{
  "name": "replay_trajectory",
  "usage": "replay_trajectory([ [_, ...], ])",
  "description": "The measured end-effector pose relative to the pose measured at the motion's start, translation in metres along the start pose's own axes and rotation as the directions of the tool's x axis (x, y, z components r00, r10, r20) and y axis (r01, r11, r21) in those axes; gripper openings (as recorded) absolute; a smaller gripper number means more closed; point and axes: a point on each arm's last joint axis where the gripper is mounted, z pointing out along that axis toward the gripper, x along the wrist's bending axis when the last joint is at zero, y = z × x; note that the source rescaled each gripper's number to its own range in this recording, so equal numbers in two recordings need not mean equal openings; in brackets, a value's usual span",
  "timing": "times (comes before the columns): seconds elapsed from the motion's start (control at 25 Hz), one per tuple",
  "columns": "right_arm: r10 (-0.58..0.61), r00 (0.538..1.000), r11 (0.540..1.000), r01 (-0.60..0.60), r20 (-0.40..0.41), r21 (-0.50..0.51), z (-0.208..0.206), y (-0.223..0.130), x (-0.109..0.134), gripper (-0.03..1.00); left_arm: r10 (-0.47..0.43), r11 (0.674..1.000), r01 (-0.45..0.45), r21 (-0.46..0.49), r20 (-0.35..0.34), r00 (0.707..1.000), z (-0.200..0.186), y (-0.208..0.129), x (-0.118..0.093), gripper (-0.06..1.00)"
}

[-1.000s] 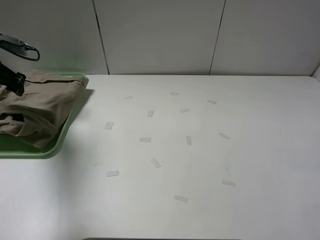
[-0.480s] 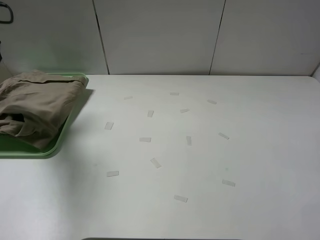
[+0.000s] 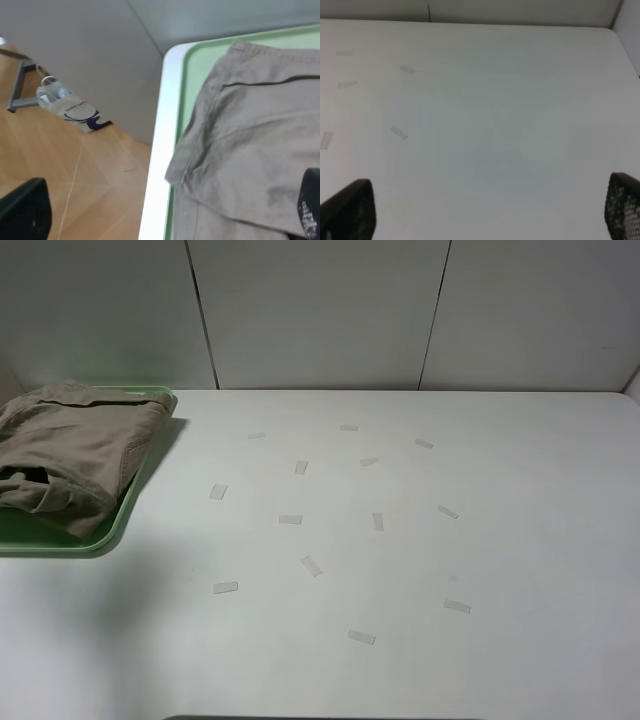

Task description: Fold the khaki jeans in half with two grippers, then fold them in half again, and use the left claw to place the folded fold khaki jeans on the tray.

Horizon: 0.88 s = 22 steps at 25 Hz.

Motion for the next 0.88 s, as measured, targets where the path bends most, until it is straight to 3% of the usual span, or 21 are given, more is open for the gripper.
replay_trajectory([
  [0.12,0.0,1.0,1.0,0.0,0.0,0.0,0.0,0.0,0.0,1.0,-0.062,0.996,0.062,-0.058,0.002,0.998,-0.032,-0.005,0.004,1.0],
  [0.4,0.0,1.0,1.0,0.0,0.0,0.0,0.0,0.0,0.0,1.0,-0.068,0.989,0.071,-0.129,0.028,0.997,-0.104,-0.024,0.005,1.0],
  [0.64,0.0,1.0,1.0,0.0,0.0,0.0,0.0,0.0,0.0,1.0,-0.073,0.979,0.093,-0.181,0.116,0.991,-0.145,-0.048,-0.005,1.0],
  [0.88,0.0,1.0,1.0,0.0,0.0,0.0,0.0,0.0,0.0,1.0,-0.102,0.979,0.138,-0.152,0.224,0.969,-0.16,-0.106,-0.03,1.0],
])
